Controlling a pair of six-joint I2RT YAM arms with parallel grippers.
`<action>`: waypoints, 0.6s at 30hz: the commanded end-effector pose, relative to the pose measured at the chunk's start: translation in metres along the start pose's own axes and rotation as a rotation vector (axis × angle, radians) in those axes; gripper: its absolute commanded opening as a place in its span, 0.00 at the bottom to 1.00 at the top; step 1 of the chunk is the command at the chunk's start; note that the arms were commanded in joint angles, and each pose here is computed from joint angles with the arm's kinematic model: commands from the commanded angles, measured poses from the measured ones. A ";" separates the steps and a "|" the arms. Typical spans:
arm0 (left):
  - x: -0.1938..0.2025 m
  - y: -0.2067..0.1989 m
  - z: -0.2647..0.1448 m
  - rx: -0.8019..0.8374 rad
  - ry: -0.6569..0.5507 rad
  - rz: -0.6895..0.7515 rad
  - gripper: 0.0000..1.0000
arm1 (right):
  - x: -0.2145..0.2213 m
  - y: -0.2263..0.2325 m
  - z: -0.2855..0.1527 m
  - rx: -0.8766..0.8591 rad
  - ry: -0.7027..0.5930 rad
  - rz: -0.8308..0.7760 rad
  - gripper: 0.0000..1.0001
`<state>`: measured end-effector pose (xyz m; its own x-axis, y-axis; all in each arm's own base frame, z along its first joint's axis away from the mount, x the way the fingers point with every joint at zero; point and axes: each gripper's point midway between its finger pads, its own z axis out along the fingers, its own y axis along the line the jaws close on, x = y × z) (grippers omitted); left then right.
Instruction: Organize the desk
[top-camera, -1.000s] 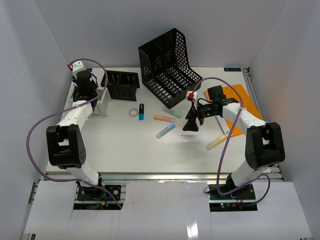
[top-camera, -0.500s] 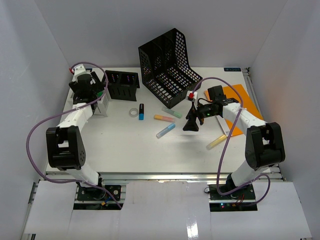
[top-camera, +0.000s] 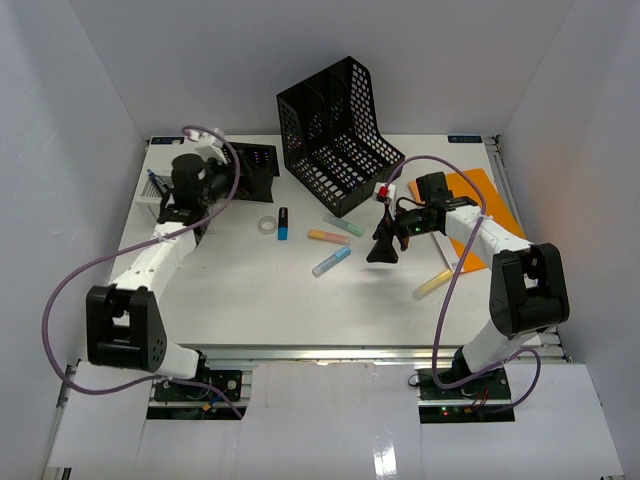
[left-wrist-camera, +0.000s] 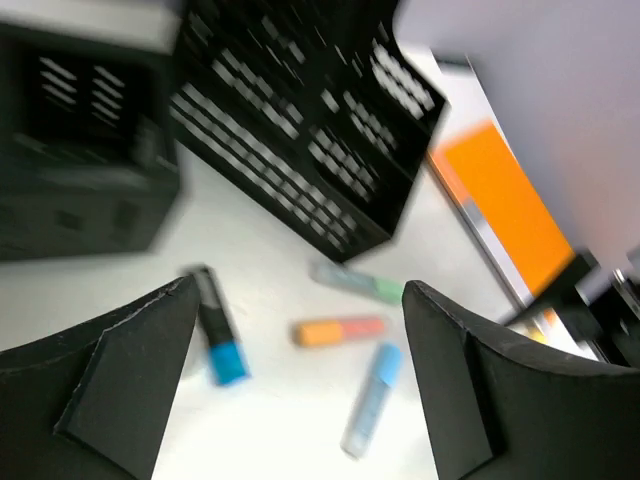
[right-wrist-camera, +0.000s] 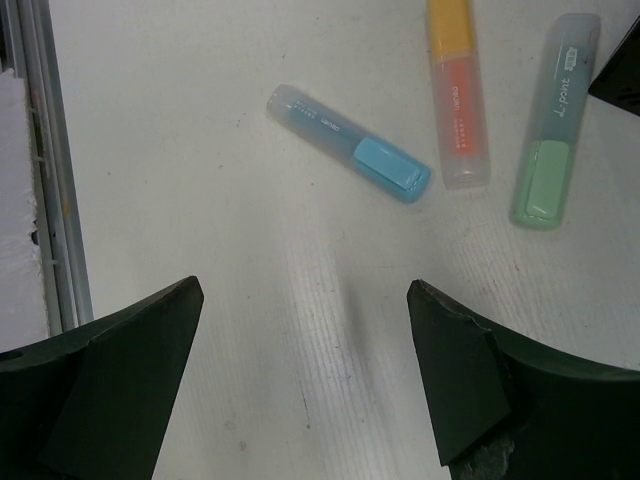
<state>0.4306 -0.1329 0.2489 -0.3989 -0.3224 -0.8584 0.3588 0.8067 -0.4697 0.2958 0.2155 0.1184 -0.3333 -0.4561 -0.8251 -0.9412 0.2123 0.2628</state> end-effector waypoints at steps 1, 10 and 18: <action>0.075 -0.018 0.028 0.071 0.219 -0.125 0.82 | -0.001 -0.003 0.000 -0.006 -0.019 0.007 0.89; 0.131 0.007 0.083 -0.120 0.366 -0.064 0.69 | 0.001 -0.008 -0.005 0.006 -0.030 0.025 0.89; 0.159 0.030 0.103 -0.292 0.450 0.027 0.69 | 0.002 -0.009 -0.005 0.006 -0.029 0.030 0.89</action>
<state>0.4545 -0.2224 0.0783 -0.7501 -0.1487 -0.6444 0.1945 0.8817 -0.4299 0.3028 0.2055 0.1158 -0.3578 -0.4443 -0.8213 -0.9303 0.2458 0.2723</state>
